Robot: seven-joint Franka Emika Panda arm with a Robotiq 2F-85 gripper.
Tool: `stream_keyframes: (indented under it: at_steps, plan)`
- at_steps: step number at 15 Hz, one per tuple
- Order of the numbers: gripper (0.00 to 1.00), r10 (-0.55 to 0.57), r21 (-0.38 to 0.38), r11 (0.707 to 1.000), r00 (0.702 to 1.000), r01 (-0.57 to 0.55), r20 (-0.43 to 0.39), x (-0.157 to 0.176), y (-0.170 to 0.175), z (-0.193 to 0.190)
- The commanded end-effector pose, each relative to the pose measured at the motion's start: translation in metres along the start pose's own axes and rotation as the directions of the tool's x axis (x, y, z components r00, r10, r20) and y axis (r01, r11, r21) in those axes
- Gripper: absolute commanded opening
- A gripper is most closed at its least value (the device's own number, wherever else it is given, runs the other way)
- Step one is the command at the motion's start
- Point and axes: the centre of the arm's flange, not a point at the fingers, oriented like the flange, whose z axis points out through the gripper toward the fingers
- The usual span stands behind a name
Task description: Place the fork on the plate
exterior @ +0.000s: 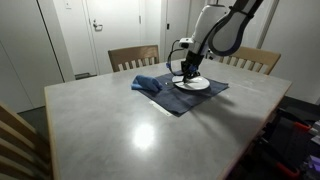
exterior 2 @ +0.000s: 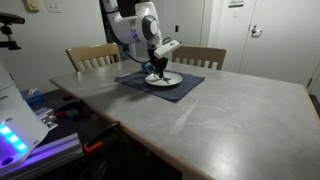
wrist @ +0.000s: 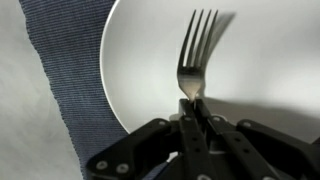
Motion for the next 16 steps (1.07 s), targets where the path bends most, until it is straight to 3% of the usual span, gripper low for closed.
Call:
stream_keyframes:
  at_steps: [1,5,10,16]
  plan:
    - [0.02,-0.003,-0.021,1.0,0.998,0.001,-0.064,-0.0039,0.0102,0.0146]
    - [0.02,0.006,-0.011,1.0,0.998,-0.007,-0.067,-0.0085,0.0113,0.0134]
    - [0.02,-0.034,0.082,0.996,0.996,0.04,-0.077,-0.0102,0.0093,0.0099]
    - [0.02,-0.057,0.135,0.989,0.995,0.067,-0.079,-0.0111,0.0104,0.0129]
